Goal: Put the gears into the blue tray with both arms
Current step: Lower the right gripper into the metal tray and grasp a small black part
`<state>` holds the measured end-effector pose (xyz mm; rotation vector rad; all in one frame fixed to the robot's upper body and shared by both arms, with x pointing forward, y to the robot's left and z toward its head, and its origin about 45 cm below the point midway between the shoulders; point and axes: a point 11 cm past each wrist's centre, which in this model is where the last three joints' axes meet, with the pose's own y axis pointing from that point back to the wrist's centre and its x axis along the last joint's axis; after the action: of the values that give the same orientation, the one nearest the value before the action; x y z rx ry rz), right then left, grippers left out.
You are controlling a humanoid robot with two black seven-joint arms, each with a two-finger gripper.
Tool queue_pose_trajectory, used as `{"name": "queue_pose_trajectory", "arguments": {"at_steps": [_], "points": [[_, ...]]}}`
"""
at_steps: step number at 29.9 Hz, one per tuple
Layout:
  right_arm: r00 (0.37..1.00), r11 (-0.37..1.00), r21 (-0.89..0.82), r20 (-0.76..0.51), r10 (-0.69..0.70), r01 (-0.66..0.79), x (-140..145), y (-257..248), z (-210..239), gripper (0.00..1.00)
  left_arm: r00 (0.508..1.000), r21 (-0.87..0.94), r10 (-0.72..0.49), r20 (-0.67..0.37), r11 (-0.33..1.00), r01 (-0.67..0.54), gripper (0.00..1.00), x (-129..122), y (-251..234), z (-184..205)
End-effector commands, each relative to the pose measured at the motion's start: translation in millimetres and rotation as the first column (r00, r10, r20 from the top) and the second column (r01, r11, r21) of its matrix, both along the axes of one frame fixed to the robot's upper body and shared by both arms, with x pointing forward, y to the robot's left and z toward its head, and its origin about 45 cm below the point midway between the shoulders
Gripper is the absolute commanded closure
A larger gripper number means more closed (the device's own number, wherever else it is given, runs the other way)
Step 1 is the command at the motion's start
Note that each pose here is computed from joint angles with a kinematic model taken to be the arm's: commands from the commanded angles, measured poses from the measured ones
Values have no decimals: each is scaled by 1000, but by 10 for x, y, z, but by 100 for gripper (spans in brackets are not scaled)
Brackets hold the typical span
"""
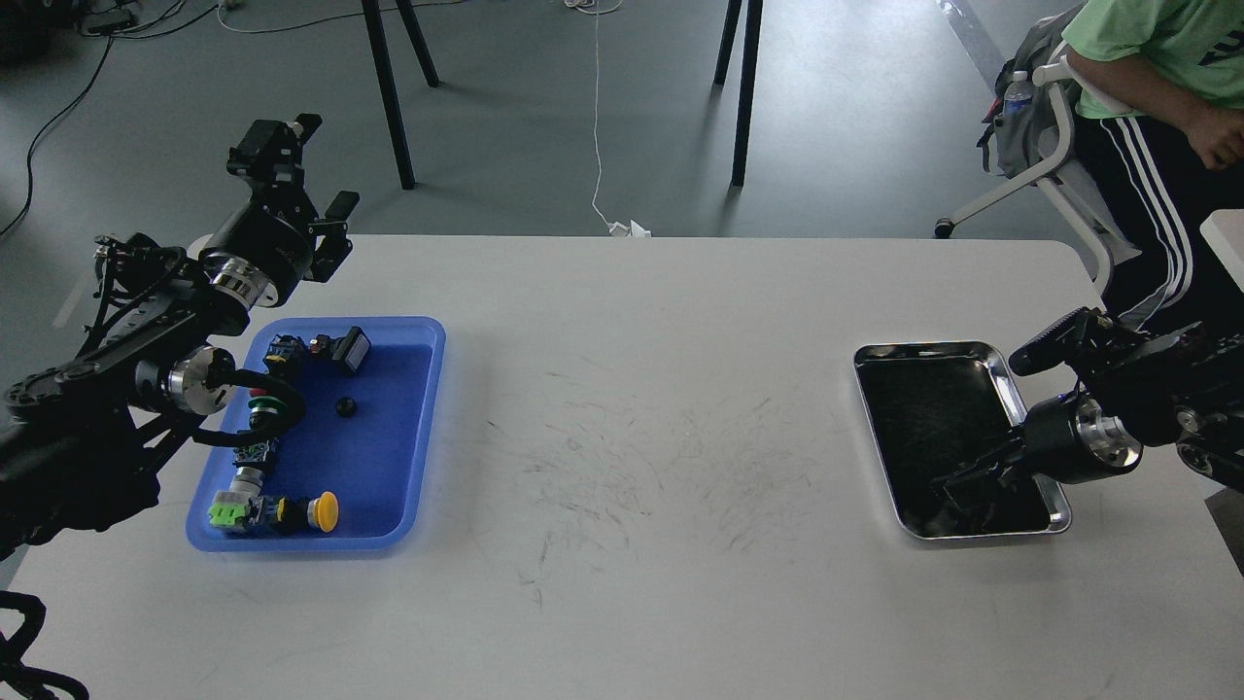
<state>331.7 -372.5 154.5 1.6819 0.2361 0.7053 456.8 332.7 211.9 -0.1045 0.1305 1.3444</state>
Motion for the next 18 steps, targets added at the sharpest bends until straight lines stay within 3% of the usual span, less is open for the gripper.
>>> {"name": "queue_pose_trajectory", "arguments": {"at_steps": [1, 18], "points": [[1000, 1000, -19, -2, 9, -9, 35, 9, -49, 6, 1000, 0, 2, -7, 1000, -2, 2, -18, 9, -33], [997, 994, -76, -42, 72, -75, 26, -16, -37, 15, 1000, 3, 5, -11, 1000, -5, 2, -31, 23, -52]]}}
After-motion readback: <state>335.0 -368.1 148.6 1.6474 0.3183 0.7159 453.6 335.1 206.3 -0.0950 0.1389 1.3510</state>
